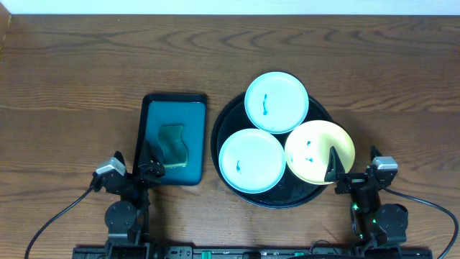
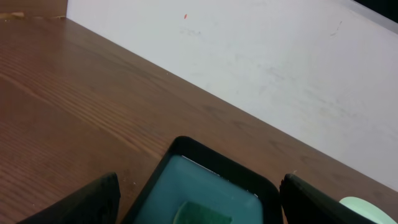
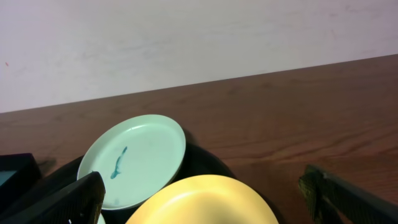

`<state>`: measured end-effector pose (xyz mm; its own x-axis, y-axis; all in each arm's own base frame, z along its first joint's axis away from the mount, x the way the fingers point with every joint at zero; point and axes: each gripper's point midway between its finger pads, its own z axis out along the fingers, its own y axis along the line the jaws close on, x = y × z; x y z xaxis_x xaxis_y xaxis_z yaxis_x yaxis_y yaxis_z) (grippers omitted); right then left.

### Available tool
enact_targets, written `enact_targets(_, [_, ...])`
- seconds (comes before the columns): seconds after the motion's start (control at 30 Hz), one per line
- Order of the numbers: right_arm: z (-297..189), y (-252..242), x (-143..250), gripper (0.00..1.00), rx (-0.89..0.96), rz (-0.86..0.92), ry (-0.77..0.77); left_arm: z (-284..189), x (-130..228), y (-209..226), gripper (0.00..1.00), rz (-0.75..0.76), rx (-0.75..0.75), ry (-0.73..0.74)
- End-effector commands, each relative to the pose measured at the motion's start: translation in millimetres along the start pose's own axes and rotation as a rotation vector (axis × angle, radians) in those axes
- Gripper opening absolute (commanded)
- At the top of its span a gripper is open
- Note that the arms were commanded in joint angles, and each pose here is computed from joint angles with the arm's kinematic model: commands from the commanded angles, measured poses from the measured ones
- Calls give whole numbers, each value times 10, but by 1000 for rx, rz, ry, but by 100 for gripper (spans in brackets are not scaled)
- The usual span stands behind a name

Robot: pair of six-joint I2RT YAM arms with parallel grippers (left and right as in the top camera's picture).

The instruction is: Clean dirty plates on tray and stack at the side

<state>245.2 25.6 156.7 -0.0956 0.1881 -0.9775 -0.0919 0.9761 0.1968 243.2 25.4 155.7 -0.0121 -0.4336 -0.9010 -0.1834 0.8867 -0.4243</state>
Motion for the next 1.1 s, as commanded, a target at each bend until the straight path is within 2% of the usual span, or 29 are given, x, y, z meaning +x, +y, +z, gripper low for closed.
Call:
enact_targets(0.0, [-3,-32,-3,99,15,8,-3,4,132,95,83,26,-36,39])
enact_targets(0.93, [-4,-23,-47,99,12,7,-21,4,140,78,83,22,-26,44])
enact_targets(1.07, [-6,90,-51,99,-54,59,-18,5,141,6,83,19,13,49])
